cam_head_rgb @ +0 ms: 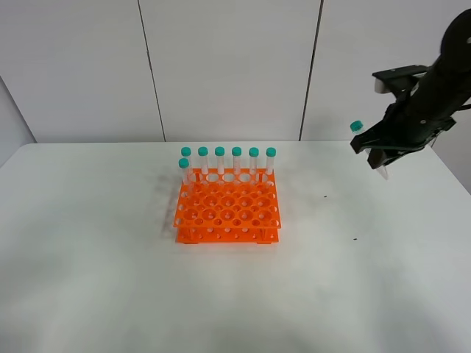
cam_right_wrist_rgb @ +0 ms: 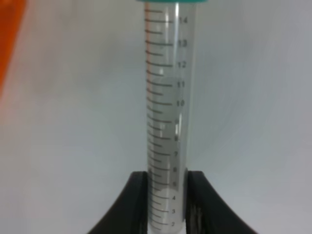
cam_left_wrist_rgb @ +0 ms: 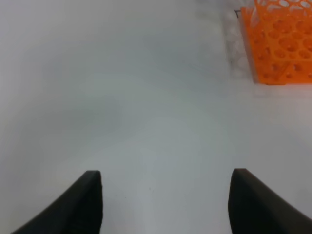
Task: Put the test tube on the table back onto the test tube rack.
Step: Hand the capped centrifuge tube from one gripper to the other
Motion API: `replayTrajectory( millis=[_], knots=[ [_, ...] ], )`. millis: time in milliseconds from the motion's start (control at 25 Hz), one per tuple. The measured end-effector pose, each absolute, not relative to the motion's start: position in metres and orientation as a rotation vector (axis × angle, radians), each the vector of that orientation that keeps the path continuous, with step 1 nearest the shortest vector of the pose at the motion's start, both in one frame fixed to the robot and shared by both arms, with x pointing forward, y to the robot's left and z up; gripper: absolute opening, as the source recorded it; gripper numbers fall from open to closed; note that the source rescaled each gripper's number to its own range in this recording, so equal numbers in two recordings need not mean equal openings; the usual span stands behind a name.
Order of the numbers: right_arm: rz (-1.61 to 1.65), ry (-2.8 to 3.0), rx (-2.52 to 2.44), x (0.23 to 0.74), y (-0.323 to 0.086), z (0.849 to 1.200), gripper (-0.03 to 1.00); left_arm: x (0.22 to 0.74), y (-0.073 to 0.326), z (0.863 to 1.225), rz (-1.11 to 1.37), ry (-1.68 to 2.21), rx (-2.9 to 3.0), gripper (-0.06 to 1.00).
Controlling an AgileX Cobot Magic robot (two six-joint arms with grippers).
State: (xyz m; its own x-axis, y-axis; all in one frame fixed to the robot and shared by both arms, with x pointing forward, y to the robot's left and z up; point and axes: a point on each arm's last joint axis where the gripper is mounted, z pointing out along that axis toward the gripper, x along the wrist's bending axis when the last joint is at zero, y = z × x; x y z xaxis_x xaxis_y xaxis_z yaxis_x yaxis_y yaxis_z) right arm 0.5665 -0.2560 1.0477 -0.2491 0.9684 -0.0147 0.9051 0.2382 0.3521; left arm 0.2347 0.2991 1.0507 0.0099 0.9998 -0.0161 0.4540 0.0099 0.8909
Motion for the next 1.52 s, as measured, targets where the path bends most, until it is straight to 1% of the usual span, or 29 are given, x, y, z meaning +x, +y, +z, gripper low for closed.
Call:
replayTrajectory(
  millis=[120,200,400,480,600,720,840,1080,1280,1520],
  knots=[
    [0.437,2.308,1.775,0.529,-0.257,1.051,0.01,0.235,0.299,1.051,0.928,1.542,1.542,0.80],
    [0.466,2.347,1.775,0.510,-0.256,1.046,0.01,0.235,0.299,1.051,0.928,1.542,1.542,0.80],
    [0.662,2.469,1.590,0.505,-0.244,1.050,0.01,0.235,0.299,1.051,0.928,1.542,1.542,0.80],
    [0.812,2.521,1.467,0.506,-0.231,1.054,0.01,0.235,0.299,1.051,0.928,1.542,1.542,0.80],
    [0.981,2.626,1.148,0.501,-0.201,1.060,0.01,0.235,0.299,1.051,0.928,1.542,1.542,0.80],
    [1.137,2.666,0.939,0.494,-0.172,1.066,0.01,0.235,0.299,1.051,0.928,1.542,1.542,0.80],
    [1.216,2.659,0.874,0.492,-0.164,1.069,0.01,0.235,0.299,1.051,0.928,1.542,1.542,0.80],
    [1.194,2.749,0.896,0.478,-0.167,1.033,0.01,0.235,0.299,1.051,0.928,1.542,1.542,0.80],
    [1.245,2.718,1.020,0.490,-0.161,1.021,0.01,0.235,0.299,1.053,0.927,1.533,1.534,0.80],
    [1.238,2.712,1.102,0.508,-0.156,1.005,0.01,0.257,0.289,1.080,0.821,1.473,1.494,0.80]
  ],
)
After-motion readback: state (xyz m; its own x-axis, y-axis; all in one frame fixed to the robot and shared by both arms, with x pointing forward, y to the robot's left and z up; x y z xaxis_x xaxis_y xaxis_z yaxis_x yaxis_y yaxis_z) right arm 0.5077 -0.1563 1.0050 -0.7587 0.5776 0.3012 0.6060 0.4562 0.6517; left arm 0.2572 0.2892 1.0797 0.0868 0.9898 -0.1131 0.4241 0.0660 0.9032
